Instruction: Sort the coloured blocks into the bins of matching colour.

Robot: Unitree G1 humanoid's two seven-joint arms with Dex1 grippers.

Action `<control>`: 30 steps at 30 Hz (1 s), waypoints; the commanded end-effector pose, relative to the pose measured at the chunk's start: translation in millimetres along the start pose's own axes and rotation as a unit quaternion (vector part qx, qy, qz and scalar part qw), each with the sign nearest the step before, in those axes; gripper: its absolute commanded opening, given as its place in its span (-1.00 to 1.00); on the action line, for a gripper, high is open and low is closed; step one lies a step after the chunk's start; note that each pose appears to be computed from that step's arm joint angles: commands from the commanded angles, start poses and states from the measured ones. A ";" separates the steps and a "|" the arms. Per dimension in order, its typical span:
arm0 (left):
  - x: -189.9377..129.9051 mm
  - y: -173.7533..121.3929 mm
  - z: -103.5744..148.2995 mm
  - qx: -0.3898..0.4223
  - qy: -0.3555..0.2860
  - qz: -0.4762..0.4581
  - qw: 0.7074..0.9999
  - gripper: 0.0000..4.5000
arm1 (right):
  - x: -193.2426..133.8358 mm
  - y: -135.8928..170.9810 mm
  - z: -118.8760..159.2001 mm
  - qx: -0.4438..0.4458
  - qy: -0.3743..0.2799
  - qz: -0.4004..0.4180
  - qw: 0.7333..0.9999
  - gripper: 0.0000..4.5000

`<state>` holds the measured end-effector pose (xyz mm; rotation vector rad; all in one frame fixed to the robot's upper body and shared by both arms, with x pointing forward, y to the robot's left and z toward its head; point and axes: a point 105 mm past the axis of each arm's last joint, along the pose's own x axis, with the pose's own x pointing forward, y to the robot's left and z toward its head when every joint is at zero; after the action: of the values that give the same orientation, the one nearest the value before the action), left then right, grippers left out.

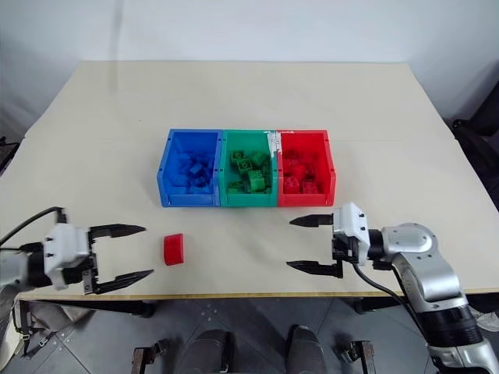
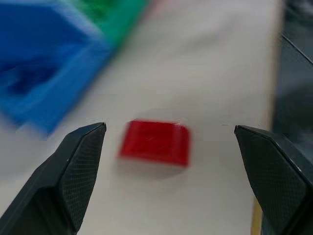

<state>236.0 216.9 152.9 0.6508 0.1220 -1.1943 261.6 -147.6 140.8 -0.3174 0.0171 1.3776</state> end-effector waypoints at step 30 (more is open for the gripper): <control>55.8 26.7 -34.2 0.118 0.088 -0.303 0.942 0.49 | -24.5 24.8 5.5 0.009 0.023 -0.071 0.997 1.00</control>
<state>301.0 184.3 123.6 0.9875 0.2344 -1.6616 234.1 -163.7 134.7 -0.2995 0.0771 1.2333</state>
